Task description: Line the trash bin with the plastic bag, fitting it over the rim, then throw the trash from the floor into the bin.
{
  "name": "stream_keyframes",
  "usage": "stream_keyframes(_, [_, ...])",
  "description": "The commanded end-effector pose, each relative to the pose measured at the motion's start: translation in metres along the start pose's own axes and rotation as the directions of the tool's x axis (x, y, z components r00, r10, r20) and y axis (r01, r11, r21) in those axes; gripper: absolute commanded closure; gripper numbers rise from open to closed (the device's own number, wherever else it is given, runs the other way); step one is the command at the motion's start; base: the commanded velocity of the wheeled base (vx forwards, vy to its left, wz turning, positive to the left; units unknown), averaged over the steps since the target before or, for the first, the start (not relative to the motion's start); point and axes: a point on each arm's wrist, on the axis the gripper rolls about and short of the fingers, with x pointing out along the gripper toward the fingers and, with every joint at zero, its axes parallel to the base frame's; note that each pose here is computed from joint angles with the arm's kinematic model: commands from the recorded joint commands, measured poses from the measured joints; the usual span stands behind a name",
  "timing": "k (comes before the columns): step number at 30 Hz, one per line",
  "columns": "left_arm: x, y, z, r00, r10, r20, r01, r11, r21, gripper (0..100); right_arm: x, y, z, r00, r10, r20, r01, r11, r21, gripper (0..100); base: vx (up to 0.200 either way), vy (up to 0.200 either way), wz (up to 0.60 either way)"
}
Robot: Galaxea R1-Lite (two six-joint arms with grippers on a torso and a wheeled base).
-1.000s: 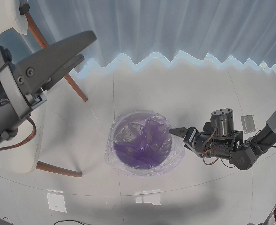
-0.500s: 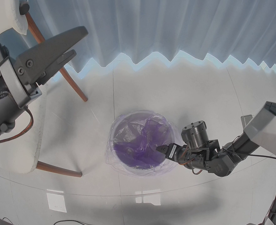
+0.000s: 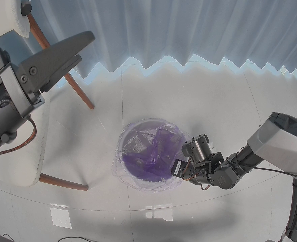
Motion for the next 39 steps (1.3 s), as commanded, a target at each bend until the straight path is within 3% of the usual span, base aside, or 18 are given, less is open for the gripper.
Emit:
stream_keyframes(1, [0.0,0.001,0.0,1.0,0.002,-0.002,-0.002,1.0,0.006,0,-0.006,0.002,0.003,1.0,-0.012,-0.001,0.012,1.0,-0.028,100,0.0,0.0,0.0])
stream_keyframes(4, [0.0,0.001,0.0,1.0,0.004,-0.001,-0.004,1.0,0.007,0,-0.009,-0.007,0.011,0.999,-0.046,0.018,0.048,0.99,-0.131,100,0.0,0.0,0.0])
stream_keyframes(7, [0.0,0.002,-0.001,1.0,0.006,-0.003,-0.006,1.0,0.007,0,-0.011,-0.018,0.02,0.996,-0.077,0.045,0.084,0.979,-0.185,100,0.0,0.0,0.0])
stream_keyframes(11, [0.0,0.002,-0.001,1.0,0.006,-0.005,-0.006,1.0,0.007,0,-0.018,-0.038,0.037,0.992,-0.095,0.088,0.118,0.942,-0.313,100,0.0,0.0,0.0])
stream_keyframes(14, [0.0,0.002,-0.002,1.0,0.007,-0.006,-0.007,1.0,0.006,0,-0.018,-0.05,0.056,0.987,-0.055,0.148,0.108,0.919,-0.38,100,0.0,0.0,0.0])
stream_keyframes(22, [0.0,0.006,-0.01,0.999,0.02,-0.037,-0.021,1.0,-0.002,0,0.003,-0.063,0.059,0.972,0.071,0.222,0.038,0.893,-0.449,100,0.0,0.0,0.0])
stream_keyframes(25, [0.002,0.011,-0.017,0.997,0.034,-0.062,-0.035,0.999,-0.006,0,0.014,-0.067,0.055,0.955,0.136,0.264,0.015,0.866,-0.5,100,0.0,0.0,0.0])
stream_keyframes(29, [0.003,0.014,-0.022,0.996,0.042,-0.082,-0.041,0.999,0.009,0,0.02,-0.073,0.054,0.956,0.17,0.238,-0.014,0.84,-0.543,100,0.0,0.0,0.0])
stream_keyframes(35, [0.004,0.015,-0.025,0.995,0.045,-0.089,-0.044,0.999,0.013,0,0.023,-0.078,0.057,0.955,0.176,0.237,-0.021,0.842,-0.54,100,0.0,0.0,0.0])
stream_keyframes(36, [0.005,0.015,-0.025,0.995,0.045,-0.093,-0.044,0.999,0.011,0,0.021,-0.079,0.065,0.946,0.194,0.26,-0.029,0.849,-0.528,0,0.0,0.0,0.0])
stream_keyframes(39, [0.006,0.016,-0.027,0.994,0.048,-0.098,-0.047,0.999,0.01,0,0.013,-0.073,0.07,0.919,0.268,0.29,-0.094,0.861,-0.5,0,0.0,0.0,0.0])
